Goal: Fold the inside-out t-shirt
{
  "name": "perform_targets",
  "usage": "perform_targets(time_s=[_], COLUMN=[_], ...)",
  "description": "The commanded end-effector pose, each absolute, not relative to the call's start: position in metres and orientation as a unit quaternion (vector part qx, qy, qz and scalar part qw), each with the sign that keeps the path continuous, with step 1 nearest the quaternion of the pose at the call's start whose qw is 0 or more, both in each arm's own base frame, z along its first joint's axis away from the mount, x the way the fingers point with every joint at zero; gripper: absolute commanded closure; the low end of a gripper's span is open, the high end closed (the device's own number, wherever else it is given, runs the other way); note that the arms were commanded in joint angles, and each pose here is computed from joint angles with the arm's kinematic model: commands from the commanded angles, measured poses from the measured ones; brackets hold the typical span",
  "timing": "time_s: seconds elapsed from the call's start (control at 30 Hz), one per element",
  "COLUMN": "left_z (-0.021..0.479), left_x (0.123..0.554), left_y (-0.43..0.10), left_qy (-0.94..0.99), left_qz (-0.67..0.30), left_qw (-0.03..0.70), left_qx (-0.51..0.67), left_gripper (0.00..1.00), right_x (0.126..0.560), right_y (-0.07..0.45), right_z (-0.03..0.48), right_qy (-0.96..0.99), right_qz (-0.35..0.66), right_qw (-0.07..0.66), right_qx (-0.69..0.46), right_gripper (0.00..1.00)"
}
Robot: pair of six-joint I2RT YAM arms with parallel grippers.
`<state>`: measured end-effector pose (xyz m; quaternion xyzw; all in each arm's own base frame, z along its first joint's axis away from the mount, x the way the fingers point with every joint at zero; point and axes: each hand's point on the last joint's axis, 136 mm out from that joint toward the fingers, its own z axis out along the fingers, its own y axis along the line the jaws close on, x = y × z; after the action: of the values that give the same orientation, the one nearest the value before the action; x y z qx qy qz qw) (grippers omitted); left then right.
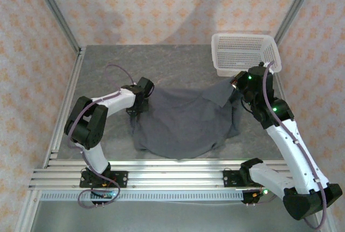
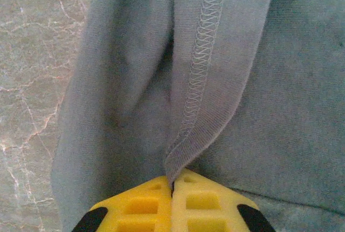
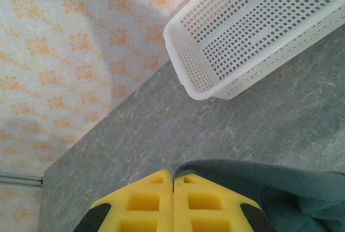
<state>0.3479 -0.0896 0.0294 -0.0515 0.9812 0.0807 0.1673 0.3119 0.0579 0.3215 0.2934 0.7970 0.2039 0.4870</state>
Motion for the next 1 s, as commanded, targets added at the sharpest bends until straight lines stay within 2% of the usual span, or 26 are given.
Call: perform_targets(time_s=[0.0,0.07,0.13,0.23,0.3,0.4,0.5,0.6,0.8,0.97], left_z=[0.047,0.07,0.114,0.233,0.34,0.469,0.55,0.586,0.627,0.648], left_x=[0.351,0.354,0.362,0.387,0.395,0.374,0.331,0.293,0.229,0.2], left_y=[-0.086,-0.088,-0.09,-0.079,-0.059,-0.043,-0.028,-0.01,0.016,0.027], left_qy=[0.976,0.971,0.96,0.906,0.844,0.771,0.717,0.675,0.598,0.569], left_qz=[0.076,0.049,-0.01,-0.15,-0.215,-0.227,-0.213,-0.182,-0.152,-0.129], left_qw=[0.197,0.221,0.261,0.365,0.457,0.567,0.641,0.693,0.761,0.786], left_qx=[-0.06,-0.074,-0.099,-0.15,-0.18,-0.179,-0.172,-0.178,-0.2,-0.203], left_gripper=[1.0,1.0,1.0,1.0,1.0,1.0,1.0,1.0,1.0,1.0], right_x=[0.31,0.31,0.311,0.311,0.304,0.288,0.27,0.25,0.205,0.169], right_y=[0.057,0.057,0.056,0.045,0.035,0.028,0.031,0.027,0.018,0.009], right_z=[0.333,0.343,0.368,0.443,0.509,0.589,0.632,0.653,0.695,0.737], right_qy=[0.789,0.784,0.771,0.713,0.656,0.591,0.551,0.524,0.464,0.408], right_qz=[0.214,0.217,0.222,0.241,0.26,0.301,0.35,0.372,0.397,0.392], right_qw=[0.494,0.502,0.524,0.591,0.642,0.685,0.701,0.715,0.755,0.799], right_qx=[0.296,0.292,0.286,0.291,0.302,0.301,0.285,0.275,0.238,0.203], right_gripper=[1.0,1.0,1.0,1.0,1.0,1.0,1.0,1.0,1.0,1.0])
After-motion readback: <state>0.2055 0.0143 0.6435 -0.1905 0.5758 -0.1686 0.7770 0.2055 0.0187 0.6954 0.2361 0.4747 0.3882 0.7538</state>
